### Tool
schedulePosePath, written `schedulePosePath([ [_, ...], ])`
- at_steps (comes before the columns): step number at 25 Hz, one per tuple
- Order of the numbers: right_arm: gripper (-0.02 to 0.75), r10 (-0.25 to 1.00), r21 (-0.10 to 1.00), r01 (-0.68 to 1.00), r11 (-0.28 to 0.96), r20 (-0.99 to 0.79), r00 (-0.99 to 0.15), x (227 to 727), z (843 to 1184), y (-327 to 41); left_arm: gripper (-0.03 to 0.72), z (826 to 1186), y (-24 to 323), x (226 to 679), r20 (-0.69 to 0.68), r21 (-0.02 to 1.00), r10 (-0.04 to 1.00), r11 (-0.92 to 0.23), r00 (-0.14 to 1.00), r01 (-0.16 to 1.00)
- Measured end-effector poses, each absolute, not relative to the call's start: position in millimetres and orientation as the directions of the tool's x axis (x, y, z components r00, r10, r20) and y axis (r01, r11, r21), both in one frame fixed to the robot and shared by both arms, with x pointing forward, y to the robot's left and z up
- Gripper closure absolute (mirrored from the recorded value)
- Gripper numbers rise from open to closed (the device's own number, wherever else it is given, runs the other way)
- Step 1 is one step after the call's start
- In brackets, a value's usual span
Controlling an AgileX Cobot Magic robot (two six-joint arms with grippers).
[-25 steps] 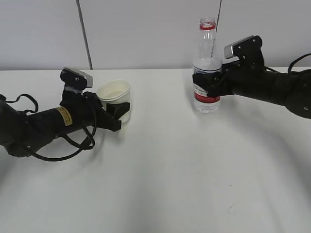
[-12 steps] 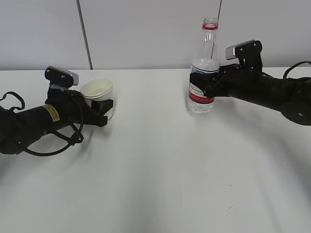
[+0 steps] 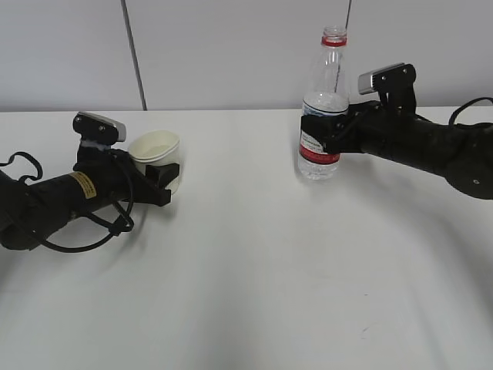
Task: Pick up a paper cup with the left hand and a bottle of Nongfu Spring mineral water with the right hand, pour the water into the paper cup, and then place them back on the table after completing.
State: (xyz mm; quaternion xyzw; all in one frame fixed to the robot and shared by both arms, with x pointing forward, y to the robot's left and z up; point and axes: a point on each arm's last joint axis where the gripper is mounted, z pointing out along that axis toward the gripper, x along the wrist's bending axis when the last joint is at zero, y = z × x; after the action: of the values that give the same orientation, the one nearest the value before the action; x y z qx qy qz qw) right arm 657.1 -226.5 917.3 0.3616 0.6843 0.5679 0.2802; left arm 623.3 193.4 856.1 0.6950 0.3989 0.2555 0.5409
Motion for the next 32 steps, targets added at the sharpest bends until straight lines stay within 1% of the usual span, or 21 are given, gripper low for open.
schedulePosePath([
  [19,0.256,0.808,0.984,0.162,0.078,0.032,-0.589,657,919,-226,0.288,849,193,625,-0.091,0.963,0.829,-0.069,0.552,0.261],
  [25,0.256,0.808,0.984,0.16,0.076,0.034,-0.588,657,919,-226,0.258,849,193,625,-0.094,0.962,0.833,-0.064,0.545,0.264],
  [28,0.256,0.808,0.984,0.16,0.075,0.034,-0.588,657,919,-226,0.218,848,193,625,-0.094,0.96,0.835,-0.069,0.542,0.272],
  [32,0.256,0.809,0.984,0.16,0.074,0.035,-0.587,657,920,-226,0.12,844,194,625,-0.102,0.956,0.842,-0.064,0.529,0.286],
])
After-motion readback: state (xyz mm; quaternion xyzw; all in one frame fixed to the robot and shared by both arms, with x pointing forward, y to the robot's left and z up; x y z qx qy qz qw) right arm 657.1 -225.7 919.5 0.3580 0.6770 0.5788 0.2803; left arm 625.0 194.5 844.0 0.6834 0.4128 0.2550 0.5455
